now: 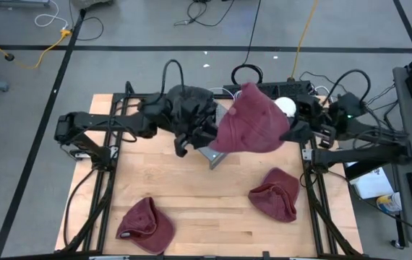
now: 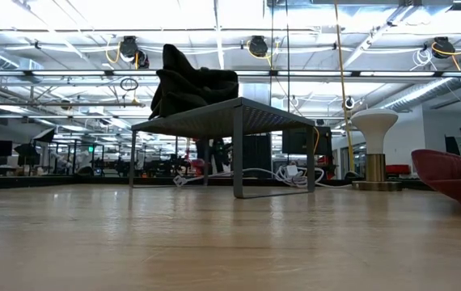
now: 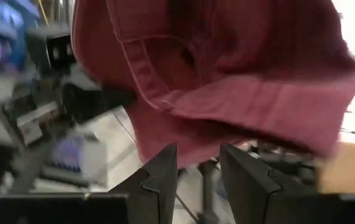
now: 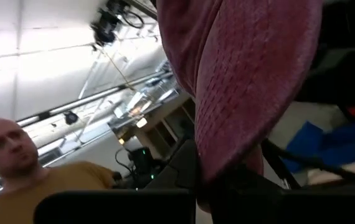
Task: Pick & Place hat
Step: Put the top red cap on the shelf
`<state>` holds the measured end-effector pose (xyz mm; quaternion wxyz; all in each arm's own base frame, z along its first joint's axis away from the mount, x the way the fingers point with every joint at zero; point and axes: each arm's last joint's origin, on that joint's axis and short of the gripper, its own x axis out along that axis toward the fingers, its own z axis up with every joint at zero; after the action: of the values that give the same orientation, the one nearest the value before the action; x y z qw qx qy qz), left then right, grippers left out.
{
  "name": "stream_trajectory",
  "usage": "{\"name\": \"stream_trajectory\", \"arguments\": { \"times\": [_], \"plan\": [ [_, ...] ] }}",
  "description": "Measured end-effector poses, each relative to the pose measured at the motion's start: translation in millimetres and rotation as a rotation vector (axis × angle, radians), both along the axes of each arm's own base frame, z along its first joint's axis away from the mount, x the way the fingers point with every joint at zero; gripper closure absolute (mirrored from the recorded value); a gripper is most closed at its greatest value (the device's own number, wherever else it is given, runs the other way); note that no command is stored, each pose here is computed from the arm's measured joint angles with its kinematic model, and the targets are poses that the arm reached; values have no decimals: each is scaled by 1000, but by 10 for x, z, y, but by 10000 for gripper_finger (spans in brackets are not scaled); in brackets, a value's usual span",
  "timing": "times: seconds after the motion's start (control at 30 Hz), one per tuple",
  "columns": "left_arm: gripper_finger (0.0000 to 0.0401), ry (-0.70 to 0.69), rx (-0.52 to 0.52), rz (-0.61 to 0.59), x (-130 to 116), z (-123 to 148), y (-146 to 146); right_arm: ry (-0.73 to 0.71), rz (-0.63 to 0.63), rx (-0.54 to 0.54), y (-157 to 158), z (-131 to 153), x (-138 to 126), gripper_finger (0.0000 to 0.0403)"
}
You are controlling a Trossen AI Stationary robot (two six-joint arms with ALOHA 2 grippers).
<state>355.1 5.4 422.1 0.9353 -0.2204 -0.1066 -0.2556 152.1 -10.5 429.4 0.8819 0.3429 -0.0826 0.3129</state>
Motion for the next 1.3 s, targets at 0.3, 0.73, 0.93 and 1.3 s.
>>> {"name": "stream_trajectory", "arguments": {
  "times": [0.3,0.73,0.93,1.3],
  "plan": [
    [289,190,-56,-175,-183,25,230,141,4,16,67,-80,-339,399],
    [214,331,-122,-258,-289,-4,460,298,-44,49,76,-224,-433,397],
    [153,353,-129,-180,-248,-65,490,328,-44,56,68,-251,-391,397],
    [99,338,-128,48,-208,-97,506,413,-66,71,27,-340,-204,397]
  ]
}}
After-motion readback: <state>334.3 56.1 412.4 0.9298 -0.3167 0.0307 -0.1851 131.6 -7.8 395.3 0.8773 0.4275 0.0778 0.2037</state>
